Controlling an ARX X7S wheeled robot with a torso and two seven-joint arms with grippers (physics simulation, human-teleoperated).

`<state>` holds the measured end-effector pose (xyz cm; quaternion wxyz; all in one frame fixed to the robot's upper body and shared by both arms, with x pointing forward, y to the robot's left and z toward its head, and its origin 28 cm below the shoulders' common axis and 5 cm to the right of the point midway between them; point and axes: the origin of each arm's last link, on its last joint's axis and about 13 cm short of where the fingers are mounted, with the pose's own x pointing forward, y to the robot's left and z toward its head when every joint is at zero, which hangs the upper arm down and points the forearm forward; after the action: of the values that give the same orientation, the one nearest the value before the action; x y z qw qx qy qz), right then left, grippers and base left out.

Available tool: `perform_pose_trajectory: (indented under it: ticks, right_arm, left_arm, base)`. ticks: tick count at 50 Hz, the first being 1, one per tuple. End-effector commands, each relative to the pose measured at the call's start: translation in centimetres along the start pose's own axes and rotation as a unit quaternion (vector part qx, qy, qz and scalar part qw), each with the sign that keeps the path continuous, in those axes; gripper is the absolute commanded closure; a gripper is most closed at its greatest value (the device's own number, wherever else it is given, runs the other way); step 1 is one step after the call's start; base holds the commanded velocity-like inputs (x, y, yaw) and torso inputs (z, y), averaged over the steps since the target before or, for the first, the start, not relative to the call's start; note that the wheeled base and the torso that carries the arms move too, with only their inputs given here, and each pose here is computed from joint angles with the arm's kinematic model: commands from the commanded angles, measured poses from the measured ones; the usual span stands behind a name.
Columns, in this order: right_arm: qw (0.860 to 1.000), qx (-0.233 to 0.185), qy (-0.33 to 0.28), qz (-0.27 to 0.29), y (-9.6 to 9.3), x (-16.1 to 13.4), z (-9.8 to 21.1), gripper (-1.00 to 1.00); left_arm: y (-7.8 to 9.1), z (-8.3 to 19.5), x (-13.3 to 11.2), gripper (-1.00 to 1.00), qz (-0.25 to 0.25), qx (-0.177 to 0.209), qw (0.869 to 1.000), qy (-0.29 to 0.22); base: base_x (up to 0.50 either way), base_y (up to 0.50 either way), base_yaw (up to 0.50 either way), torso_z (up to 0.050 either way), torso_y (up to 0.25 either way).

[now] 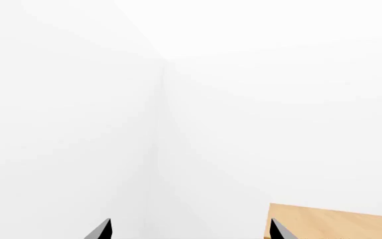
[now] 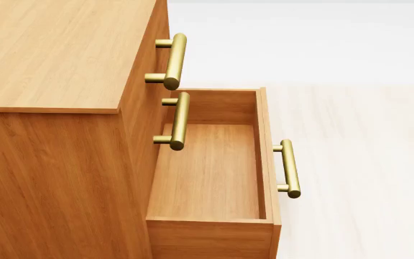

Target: Put the bowl on top of the cabinet.

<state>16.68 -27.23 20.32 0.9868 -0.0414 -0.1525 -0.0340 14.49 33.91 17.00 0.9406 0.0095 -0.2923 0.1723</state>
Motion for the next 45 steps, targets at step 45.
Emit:
perform_pose_trajectory:
  ticks: [45]
  right_arm:
    - [0.914,-0.071,0.393,0.074,-6.4,1.5,0.9,-1.0]
  left_arm:
    - [0.9,0.2,-0.3,-1.0,0.016,0.009,1.0,-0.005]
  base:
    - [0.0,0.0,0.0,0.0,0.0]
